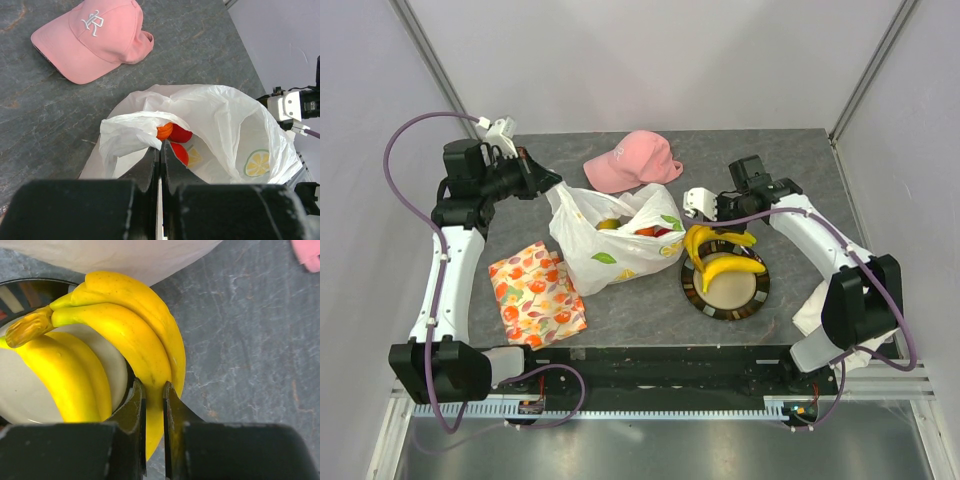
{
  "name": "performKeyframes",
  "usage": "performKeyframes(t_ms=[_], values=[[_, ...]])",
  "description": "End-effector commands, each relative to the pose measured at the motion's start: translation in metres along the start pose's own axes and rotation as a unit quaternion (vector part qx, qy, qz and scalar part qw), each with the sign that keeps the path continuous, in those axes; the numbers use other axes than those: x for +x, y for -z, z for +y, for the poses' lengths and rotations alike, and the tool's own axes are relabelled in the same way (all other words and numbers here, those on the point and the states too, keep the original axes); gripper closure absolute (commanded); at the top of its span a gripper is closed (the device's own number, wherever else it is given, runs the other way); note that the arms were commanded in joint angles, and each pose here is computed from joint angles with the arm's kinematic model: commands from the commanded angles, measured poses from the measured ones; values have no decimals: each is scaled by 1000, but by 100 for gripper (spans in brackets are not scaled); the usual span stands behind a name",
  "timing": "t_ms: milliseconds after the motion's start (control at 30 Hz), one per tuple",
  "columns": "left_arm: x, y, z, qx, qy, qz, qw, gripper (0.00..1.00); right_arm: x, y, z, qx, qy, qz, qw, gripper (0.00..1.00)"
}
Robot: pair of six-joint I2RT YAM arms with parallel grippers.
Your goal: Take the fake fruits out of the plastic bag
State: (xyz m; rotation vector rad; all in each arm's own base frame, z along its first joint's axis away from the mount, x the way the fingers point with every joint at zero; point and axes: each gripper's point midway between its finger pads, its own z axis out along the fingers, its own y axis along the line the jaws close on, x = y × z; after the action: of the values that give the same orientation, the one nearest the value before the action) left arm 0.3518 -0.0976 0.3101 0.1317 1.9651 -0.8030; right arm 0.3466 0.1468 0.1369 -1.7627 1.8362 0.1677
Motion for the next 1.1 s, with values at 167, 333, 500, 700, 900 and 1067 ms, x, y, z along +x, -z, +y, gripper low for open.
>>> performKeyframes(t_ms=[167, 333, 500, 700, 900, 1067], values=[[-7, 1, 1, -2, -4, -12, 1000, 98, 2, -8, 15, -22, -1, -12, 1000, 95], [-7, 0, 2, -2, -4, -11, 1000, 98, 12, -18, 24, -44, 10, 1, 999, 93], [-5, -1, 3, -3, -5, -9, 1000, 98, 15, -25, 26, -58, 19, 4, 998, 90], [-3, -2, 6, -5, -6, -7, 1000, 99, 14, -28, 34, -85, 28, 12, 996, 86], [-4, -4, 7, -4, -4, -8, 1000, 98, 10, -25, 39, -85, 22, 7, 996, 55], [-6, -7, 7, 2, -3, -6, 1000, 98, -14, -7, 20, -51, 2, -12, 999, 30]])
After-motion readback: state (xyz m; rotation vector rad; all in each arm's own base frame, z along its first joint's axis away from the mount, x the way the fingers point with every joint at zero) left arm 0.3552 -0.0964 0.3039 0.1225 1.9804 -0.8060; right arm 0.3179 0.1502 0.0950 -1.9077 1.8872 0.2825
